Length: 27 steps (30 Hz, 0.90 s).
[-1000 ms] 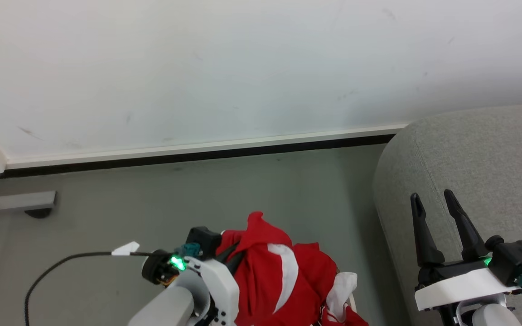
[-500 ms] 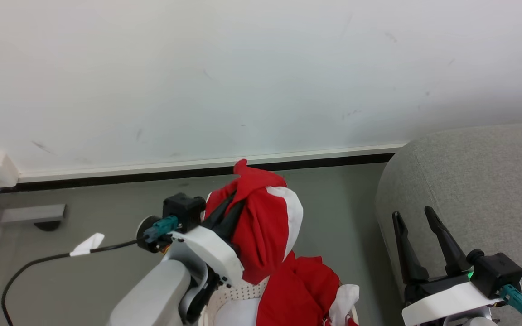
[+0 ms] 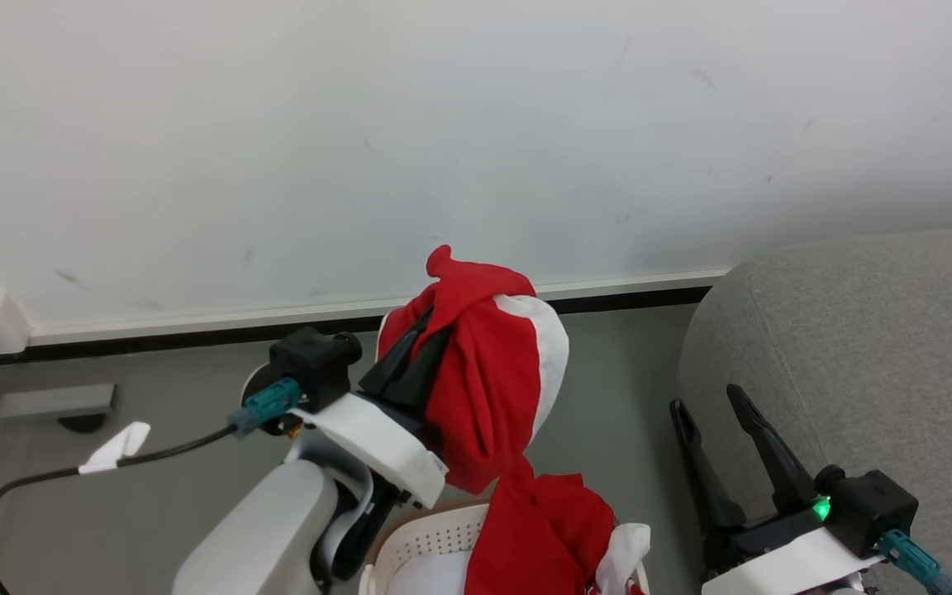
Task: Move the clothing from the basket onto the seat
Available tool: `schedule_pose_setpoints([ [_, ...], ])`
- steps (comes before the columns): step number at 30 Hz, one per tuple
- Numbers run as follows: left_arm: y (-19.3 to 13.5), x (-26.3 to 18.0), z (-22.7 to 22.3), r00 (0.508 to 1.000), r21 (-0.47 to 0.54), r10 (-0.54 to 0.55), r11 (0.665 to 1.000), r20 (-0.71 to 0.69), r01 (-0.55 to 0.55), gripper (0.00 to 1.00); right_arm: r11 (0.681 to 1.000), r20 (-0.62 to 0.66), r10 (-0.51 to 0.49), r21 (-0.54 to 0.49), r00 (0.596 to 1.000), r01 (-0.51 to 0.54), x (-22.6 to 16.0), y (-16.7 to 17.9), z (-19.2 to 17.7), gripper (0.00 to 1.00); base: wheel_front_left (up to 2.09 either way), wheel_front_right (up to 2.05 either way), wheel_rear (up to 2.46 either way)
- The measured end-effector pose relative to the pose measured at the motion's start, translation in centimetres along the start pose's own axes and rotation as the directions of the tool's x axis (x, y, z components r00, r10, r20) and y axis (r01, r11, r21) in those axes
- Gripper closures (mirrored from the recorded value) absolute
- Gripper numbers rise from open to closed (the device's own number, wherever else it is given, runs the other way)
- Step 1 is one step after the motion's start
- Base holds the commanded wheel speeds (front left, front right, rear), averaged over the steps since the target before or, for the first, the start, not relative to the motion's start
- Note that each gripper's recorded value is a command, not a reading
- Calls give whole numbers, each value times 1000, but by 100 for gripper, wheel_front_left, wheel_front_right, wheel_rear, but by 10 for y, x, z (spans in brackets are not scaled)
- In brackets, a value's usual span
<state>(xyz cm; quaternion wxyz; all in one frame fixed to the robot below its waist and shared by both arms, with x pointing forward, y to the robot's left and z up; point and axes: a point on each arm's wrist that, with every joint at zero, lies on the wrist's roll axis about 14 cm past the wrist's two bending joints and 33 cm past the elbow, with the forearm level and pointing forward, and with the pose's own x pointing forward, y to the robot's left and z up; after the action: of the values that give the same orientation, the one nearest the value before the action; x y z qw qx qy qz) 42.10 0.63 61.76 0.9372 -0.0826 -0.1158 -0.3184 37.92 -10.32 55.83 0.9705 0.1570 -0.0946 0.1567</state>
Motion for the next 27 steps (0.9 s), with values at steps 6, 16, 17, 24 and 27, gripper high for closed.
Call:
schedule_pose_setpoints([
  [6,-4,-2,0,1000,-6,-4,1000,-1,4,100,1000,-7,24,9,1000,-24,1,7,-3,0,0,0,0],
  [16,-7,-4,3,1000,0,-21,1000,11,21,100,987,-50,139,91,989,-134,3,39,-15,0,0,0,0],
  [17,-7,-4,3,1000,1,-24,1000,13,24,100,982,-60,162,104,985,-155,3,44,-17,0,0,0,0],
  [24,-16,-7,1,999,-3,-49,999,10,49,100,942,-143,295,210,945,-262,2,69,-32,0,0,0,0],
  [27,-21,-8,1,998,0,-61,998,7,61,100,926,-190,343,230,920,-298,2,76,-39,0,0,0,0],
])
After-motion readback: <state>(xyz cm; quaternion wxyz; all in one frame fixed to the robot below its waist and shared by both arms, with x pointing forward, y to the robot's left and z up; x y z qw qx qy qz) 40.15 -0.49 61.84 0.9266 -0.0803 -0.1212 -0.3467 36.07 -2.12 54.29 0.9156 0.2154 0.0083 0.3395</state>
